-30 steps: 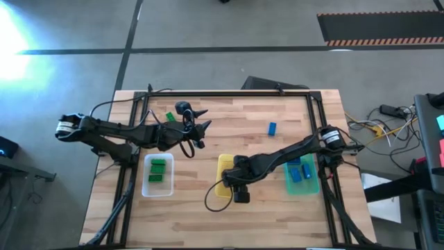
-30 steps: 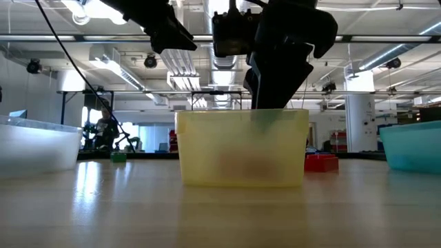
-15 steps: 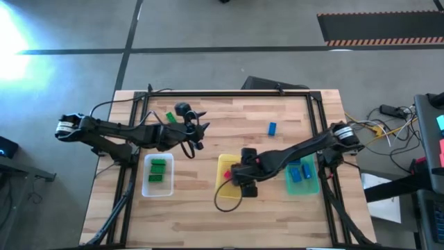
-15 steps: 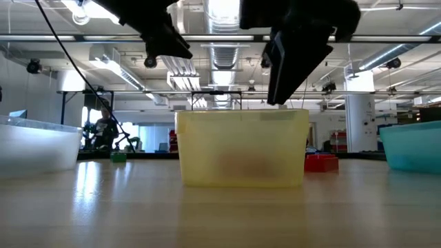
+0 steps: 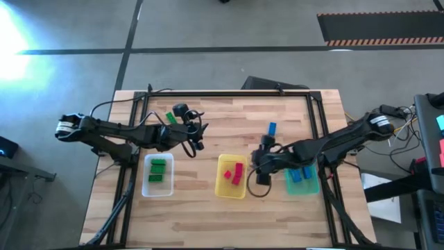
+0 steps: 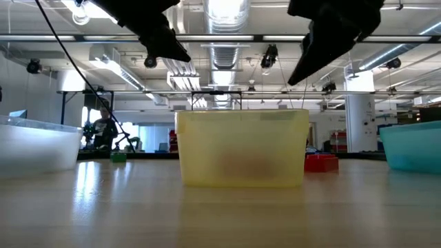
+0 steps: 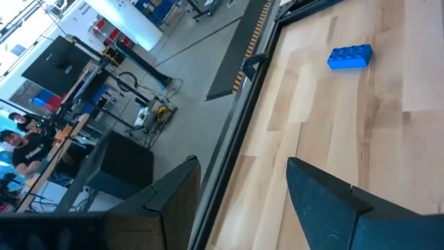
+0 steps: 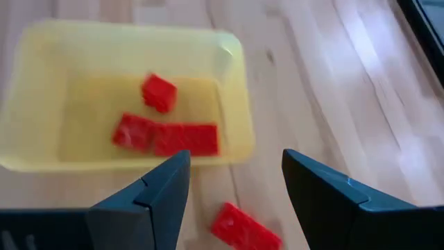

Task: Sort & place blocks by color
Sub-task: Put the red game piece into the yellow bin

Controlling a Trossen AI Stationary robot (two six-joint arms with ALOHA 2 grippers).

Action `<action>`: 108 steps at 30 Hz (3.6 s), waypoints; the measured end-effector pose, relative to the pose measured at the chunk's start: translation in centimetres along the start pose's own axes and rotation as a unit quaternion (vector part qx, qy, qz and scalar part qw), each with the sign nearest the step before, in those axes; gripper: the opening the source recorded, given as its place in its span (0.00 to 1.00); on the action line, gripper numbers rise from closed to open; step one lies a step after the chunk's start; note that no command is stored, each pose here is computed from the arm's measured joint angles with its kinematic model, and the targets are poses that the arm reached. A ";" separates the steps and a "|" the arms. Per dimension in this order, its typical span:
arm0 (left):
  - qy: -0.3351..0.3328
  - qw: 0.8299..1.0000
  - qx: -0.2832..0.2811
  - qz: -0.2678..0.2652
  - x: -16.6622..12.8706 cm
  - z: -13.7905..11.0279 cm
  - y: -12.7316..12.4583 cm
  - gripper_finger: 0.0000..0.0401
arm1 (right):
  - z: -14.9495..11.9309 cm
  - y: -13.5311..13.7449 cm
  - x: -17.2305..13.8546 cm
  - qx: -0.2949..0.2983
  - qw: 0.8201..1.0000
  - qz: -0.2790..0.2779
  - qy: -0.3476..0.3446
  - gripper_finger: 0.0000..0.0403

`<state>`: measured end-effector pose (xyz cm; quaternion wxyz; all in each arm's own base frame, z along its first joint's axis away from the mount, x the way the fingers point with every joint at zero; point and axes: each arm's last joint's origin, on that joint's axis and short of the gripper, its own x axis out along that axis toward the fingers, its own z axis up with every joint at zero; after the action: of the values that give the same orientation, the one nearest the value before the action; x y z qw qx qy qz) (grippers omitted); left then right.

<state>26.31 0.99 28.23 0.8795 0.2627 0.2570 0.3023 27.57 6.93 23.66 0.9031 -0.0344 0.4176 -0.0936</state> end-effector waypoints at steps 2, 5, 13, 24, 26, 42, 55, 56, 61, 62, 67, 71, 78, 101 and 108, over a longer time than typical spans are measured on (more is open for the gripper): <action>0.000 1.000 0.001 0.000 0.0 0.0 0.0 0.49 | -1.1 -0.6 -0.4 -0.003 1.000 0.005 0.007 0.54; -0.003 1.000 -0.002 0.001 0.0 0.1 0.0 0.49 | -2.6 -1.0 -0.9 -0.038 0.998 0.035 0.032 0.54; -0.003 1.000 -0.002 0.001 0.0 0.1 0.0 0.49 | -4.7 -2.2 0.1 -0.076 0.990 0.064 0.100 0.54; -0.003 1.000 -0.002 0.001 0.0 0.1 0.0 0.49 | -5.3 -3.0 2.5 -0.177 0.972 0.066 0.137 0.54; -0.003 1.000 -0.002 0.001 0.0 0.1 0.0 0.49 | -5.4 -3.4 3.1 -0.172 0.971 0.076 0.147 0.54; -0.003 1.000 -0.002 0.001 0.0 0.1 0.0 0.49 | -5.5 -5.1 6.8 -0.178 0.961 0.111 0.181 0.54; -0.002 1.000 0.000 0.000 0.0 0.0 0.0 0.49 | -6.5 -4.9 9.0 -0.193 0.948 0.128 0.219 0.50; -0.002 1.000 0.000 0.000 0.0 0.0 0.0 0.49 | -6.5 -4.9 9.0 -0.193 0.948 0.128 0.220 0.48; 0.000 1.000 0.002 0.000 0.0 -0.1 -0.1 0.49 | -6.4 -4.9 8.8 -0.192 0.948 0.129 0.217 0.34; 0.000 1.000 0.002 0.000 0.0 -0.1 -0.1 0.49 | -6.3 -4.9 8.6 -0.190 0.949 0.127 0.215 0.32; 0.001 1.000 0.003 -0.001 0.1 -0.2 -0.2 0.49 | -5.6 -5.3 7.3 -0.163 0.961 0.100 0.201 0.32; 0.001 1.000 0.003 -0.001 0.1 -0.2 -0.2 0.49 | -3.7 -5.9 5.5 -0.126 0.972 0.057 0.188 0.32; 0.000 1.000 0.001 -0.001 0.1 -0.2 -0.2 0.49 | 0.9 -6.2 3.4 -0.040 0.990 0.039 0.129 0.32; 0.000 1.000 0.001 -0.001 0.1 -0.2 -0.2 0.49 | 7.8 -2.0 9.1 -0.018 0.986 0.059 0.154 0.32; 0.000 1.000 0.001 -0.001 0.1 -0.2 -0.2 0.49 | 7.0 -1.0 11.0 -0.024 0.980 0.058 0.191 0.32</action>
<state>26.29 1.00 27.94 0.8792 0.2635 0.2580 0.3015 39.73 3.63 20.17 0.8098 -0.0131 0.5854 -0.0354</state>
